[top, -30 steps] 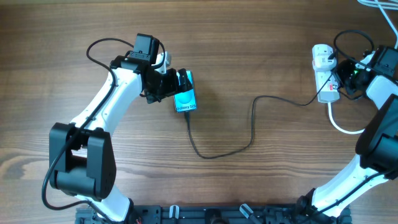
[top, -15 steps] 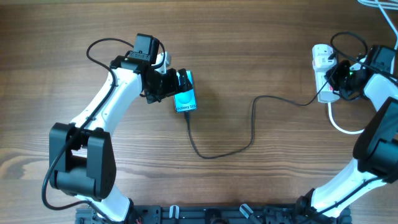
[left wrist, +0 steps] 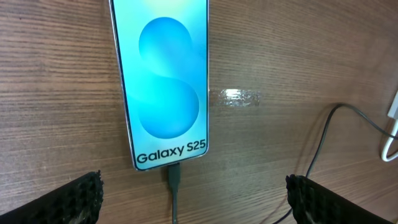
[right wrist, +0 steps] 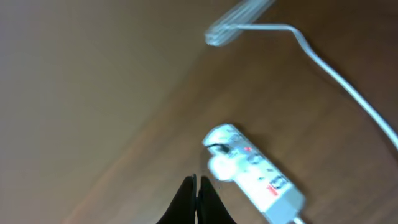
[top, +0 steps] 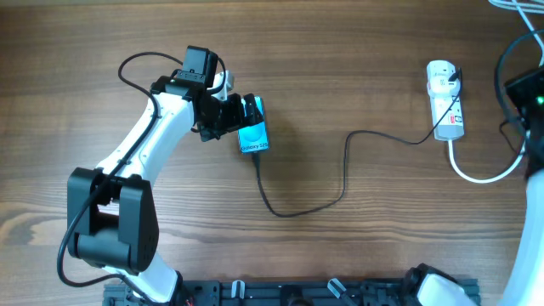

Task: Plug charger to phone and switch on socket
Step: 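Lift the right gripper away from the power strip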

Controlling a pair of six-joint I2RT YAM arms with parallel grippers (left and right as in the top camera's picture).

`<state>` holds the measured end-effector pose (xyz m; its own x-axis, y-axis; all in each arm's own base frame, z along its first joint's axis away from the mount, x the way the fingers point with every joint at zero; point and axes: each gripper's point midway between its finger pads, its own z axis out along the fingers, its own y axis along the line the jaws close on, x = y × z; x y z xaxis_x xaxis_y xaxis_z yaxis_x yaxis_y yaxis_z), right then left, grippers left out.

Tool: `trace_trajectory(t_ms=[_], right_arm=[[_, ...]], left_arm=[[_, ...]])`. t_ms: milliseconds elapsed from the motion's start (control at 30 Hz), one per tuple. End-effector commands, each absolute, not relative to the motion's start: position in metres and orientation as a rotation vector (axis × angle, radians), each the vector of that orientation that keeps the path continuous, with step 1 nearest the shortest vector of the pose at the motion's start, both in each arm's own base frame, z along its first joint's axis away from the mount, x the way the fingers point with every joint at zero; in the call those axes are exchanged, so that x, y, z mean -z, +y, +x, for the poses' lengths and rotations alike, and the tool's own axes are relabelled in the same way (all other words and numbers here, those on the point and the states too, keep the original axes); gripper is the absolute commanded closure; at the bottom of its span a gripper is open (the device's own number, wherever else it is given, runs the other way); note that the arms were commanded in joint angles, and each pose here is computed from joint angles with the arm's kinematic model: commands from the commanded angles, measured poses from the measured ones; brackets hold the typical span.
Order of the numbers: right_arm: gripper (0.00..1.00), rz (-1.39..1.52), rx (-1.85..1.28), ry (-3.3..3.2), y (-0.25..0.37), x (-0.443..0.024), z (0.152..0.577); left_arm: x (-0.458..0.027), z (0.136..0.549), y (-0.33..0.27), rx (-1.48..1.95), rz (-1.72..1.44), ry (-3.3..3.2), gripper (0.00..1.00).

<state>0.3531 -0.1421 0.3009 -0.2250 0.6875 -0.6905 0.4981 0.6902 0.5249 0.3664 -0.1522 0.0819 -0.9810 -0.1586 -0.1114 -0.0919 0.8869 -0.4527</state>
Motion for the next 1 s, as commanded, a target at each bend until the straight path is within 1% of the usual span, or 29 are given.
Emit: trace_trajectory(t_ms=[0, 100, 300, 700, 767, 800, 833, 867, 900, 967], right_arm=[[0.96, 0.599, -0.416, 1.908, -0.079, -0.342, 0.335], [0.96, 0.412, -0.502, 1.943, -0.037, -0.353, 0.315], [0.96, 0.038, -0.602, 2.011, 0.031, -0.353, 0.282], [0.96, -0.298, -0.782, 2.152, 0.11, -0.328, 0.231], [0.93, -0.351, -0.785, 2.163, 0.119, -0.325, 0.226], [0.77, -0.359, -0.775, 2.171, 0.121, -0.323, 0.225], [0.55, -0.349, -0.76, 2.183, 0.12, -0.321, 0.226], [0.19, -0.335, -0.742, 2.196, 0.119, -0.319, 0.226], [0.01, -0.315, -0.732, 2.207, 0.118, -0.317, 0.227], [0.0, -0.267, -0.699, 2.228, 0.112, -0.314, 0.229]], left_arm=[[-0.085, 0.366, -0.152, 0.712, -0.205, 2.903, 0.0], [-0.086, 0.369, -0.153, 0.715, -0.2, 2.889, 0.0], [-0.086, 0.369, -0.153, 0.716, -0.199, 2.887, 0.0], [-0.086, 0.368, -0.153, 0.715, -0.201, 2.892, 0.0], [-0.085, 0.366, -0.152, 0.713, -0.205, 2.902, 0.0], [-0.085, 0.365, -0.152, 0.713, -0.206, 2.906, 0.0], [-0.086, 0.364, -0.152, 0.712, -0.206, 2.907, 0.0], [-0.086, 0.363, -0.152, 0.711, -0.206, 2.91, 0.0], [-0.088, 0.361, -0.151, 0.71, -0.202, 2.913, 0.0], [-0.092, 0.36, -0.151, 0.709, -0.191, 2.907, 0.0]])
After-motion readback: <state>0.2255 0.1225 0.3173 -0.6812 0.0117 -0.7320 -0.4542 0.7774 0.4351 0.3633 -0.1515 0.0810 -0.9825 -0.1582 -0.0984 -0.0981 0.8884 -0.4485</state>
